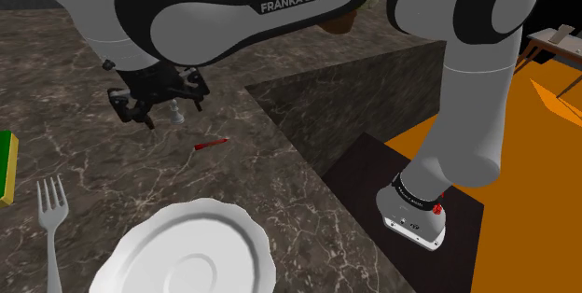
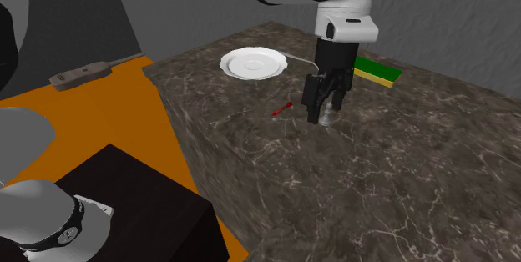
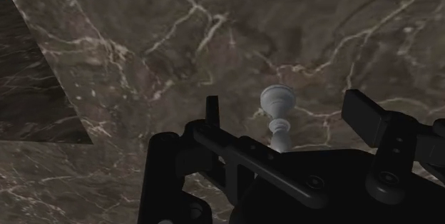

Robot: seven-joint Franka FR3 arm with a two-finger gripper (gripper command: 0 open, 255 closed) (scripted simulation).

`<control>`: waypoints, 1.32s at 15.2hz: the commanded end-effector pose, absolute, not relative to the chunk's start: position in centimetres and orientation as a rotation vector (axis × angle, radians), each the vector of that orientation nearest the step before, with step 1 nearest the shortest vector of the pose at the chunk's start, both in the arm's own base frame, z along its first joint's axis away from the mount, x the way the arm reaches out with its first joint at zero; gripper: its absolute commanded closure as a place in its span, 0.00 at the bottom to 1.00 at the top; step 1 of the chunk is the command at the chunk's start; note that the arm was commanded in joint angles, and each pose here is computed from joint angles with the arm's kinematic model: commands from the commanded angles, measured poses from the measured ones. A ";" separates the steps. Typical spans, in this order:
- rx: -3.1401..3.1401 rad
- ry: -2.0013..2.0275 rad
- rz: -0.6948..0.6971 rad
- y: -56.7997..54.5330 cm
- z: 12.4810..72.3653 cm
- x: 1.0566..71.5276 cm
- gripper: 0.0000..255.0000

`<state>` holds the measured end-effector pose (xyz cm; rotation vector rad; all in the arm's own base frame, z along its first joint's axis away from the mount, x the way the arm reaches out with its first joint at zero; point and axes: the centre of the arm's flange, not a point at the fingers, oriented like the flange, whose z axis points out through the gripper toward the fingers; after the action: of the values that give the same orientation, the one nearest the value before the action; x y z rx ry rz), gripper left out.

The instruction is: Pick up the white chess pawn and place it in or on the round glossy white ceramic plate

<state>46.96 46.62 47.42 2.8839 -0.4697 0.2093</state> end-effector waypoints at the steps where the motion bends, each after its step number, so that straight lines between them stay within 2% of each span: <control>1: 2.884 -0.470 0.209 46.6 47.4 47.0 0.00; 3: 2.884 -0.470 0.209 46.6 47.4 47.0 0.00; 4: 2.884 -0.470 0.209 46.6 47.4 47.0 1.00; 13: 2.884 -0.470 0.209 46.6 47.4 47.0 1.00; 20: 2.884 -0.470 0.209 46.6 51.1 47.0 1.00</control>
<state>47.00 46.62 50.66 2.8845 -0.4696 0.2099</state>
